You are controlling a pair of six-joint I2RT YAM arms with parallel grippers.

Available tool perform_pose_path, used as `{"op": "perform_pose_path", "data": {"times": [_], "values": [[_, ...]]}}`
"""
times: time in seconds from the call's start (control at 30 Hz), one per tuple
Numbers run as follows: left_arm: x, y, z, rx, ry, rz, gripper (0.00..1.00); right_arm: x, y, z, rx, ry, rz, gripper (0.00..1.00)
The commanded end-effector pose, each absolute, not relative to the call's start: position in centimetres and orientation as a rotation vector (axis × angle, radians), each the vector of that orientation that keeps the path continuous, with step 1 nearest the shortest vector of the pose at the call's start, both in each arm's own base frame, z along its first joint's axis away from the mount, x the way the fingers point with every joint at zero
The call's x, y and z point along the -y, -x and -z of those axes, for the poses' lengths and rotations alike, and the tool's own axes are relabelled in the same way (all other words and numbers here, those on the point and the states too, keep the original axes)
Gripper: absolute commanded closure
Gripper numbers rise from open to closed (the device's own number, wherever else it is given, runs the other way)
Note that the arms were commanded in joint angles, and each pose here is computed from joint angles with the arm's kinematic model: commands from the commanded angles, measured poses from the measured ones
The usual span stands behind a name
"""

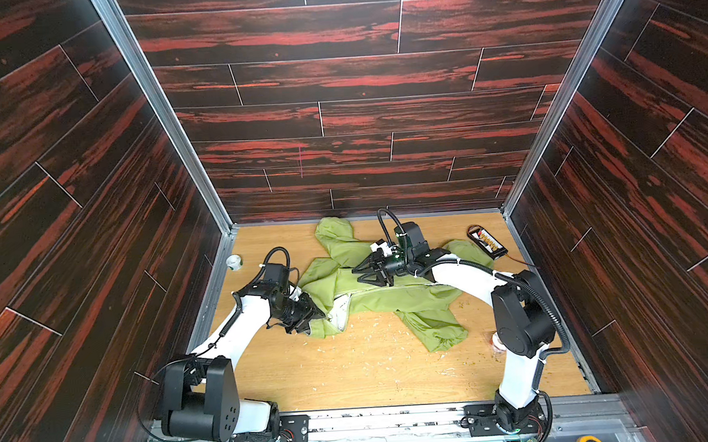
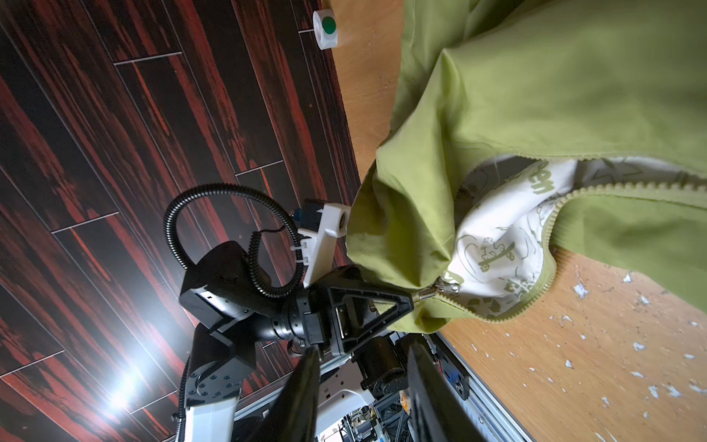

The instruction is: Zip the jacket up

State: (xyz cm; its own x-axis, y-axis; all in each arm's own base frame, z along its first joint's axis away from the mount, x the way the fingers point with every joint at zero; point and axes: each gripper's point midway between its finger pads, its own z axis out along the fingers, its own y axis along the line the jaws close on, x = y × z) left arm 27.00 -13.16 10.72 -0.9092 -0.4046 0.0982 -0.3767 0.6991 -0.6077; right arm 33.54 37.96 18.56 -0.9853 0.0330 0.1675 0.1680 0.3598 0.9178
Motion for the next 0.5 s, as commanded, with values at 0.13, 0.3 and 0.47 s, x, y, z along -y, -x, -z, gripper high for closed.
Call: {"op": "perform_pose_path", "data": {"times": [0.13,0.3,0.47], "values": [[14.0,-27.4,-10.3,-2.840,0.556,1.044,0.60,-38.5,-33.5,-18.0,2.472,0.159,1.687,0.59],[14.7,-26.5,-9.0,-2.901,0.530,1.057,0.61,-38.6,-33.6,-18.2,2.471,0.159,1.691,0.60],[14.6,-25.8,-8.4,-2.927,0.523,1.043,0.65,-38.5,-33.6,-18.1,2.473,0.162,1.692,0.60]]}}
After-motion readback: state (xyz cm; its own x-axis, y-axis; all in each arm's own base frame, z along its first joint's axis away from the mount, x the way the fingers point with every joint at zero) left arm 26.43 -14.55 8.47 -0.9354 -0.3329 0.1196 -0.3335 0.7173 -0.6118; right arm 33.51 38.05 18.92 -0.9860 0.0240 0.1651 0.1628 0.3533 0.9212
